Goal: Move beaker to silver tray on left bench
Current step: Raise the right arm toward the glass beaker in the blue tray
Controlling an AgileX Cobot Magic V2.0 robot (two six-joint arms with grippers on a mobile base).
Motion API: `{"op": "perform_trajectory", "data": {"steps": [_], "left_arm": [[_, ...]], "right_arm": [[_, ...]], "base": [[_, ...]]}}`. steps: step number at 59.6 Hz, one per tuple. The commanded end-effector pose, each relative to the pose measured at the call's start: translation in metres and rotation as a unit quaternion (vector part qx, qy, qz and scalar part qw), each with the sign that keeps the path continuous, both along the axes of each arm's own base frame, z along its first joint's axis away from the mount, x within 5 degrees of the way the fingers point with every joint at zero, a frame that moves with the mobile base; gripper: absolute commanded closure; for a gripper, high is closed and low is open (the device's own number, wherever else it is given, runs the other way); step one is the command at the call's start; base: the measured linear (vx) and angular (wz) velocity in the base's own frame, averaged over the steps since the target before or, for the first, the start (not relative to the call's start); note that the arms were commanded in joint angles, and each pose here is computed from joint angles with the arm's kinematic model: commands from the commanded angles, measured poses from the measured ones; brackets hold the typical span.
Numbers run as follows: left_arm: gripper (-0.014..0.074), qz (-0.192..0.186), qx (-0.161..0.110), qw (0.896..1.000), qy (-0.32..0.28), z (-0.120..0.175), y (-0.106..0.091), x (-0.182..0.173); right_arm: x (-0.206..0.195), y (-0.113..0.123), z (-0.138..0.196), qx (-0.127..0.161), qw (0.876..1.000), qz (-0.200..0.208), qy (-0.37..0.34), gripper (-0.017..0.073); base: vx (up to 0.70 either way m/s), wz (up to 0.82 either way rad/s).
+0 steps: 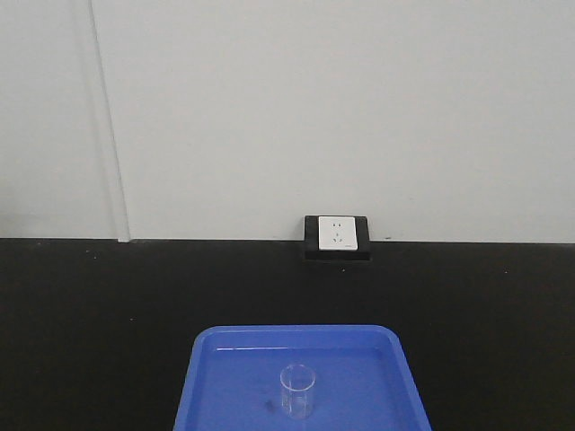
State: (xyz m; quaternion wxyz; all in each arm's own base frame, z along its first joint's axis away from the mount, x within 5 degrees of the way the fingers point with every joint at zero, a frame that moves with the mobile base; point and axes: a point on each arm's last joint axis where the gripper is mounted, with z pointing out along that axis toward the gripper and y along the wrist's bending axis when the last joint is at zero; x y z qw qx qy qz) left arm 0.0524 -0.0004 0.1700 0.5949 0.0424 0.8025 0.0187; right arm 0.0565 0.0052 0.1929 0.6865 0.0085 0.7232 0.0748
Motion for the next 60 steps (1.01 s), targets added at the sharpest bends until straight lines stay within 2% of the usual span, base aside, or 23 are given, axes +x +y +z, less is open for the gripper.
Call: {"op": "perform_trajectory", "data": {"steps": [1, 5, 12, 19, 29, 38, 46, 51, 60], "left_arm": [[0.0592, -0.006, -0.003, 1.000, -0.031, 0.000, -0.001, 0.002], [0.0592, -0.006, -0.003, 1.000, -0.031, 0.000, -0.001, 0.002], [0.0592, -0.006, -0.003, 1.000, -0.031, 0.000, -0.001, 0.002], [0.0592, -0.006, -0.003, 1.000, -0.031, 0.000, -0.001, 0.002], [0.0592, -0.006, -0.003, 1.000, -0.031, 0.000, -0.001, 0.002], [0.0592, -0.006, -0.003, 1.000, -0.031, 0.000, -0.001, 0.002], [0.0592, -0.006, -0.003, 1.000, -0.031, 0.000, -0.001, 0.002], [0.0592, -0.006, -0.003, 1.000, -0.031, 0.000, -0.001, 0.002], [0.0592, -0.006, -0.003, 1.000, -0.031, 0.000, -0.001, 0.002]], "right_arm": [[-0.001, 0.000, 0.006, 0.000, 0.999, -0.001, -0.041, 0.0571], [-0.001, 0.000, 0.006, -0.001, 0.999, -0.001, -0.044, 0.0571], [-0.002, 0.000, 0.017, -0.001, 0.996, 0.002, -0.088, 0.0571], [-0.006, 0.000, 0.051, 0.002, 0.989, 0.003, -0.146, 0.0571], [0.011, 0.003, 0.112, -0.061, 0.984, 0.000, -0.170, 0.0571], [0.063, 0.009, 0.146, -0.063, 0.990, 0.007, -0.126, 0.0571], [0.111, 0.014, 0.145, -0.064, 0.995, 0.014, -0.075, 0.0571], [0.136, 0.017, 0.133, -0.067, 0.997, 0.018, -0.042, 0.0570], [0.164, 0.020, 0.112, -0.066, 0.997, 0.025, -0.022, 0.0547]], "base": [[0.00, 0.00], [0.00, 0.00], [0.00, 0.00], [0.00, 0.00], [0.00, 0.00], [0.00, 0.00], [0.00, 0.00], [0.00, 0.00], [0.00, 0.00]]}}
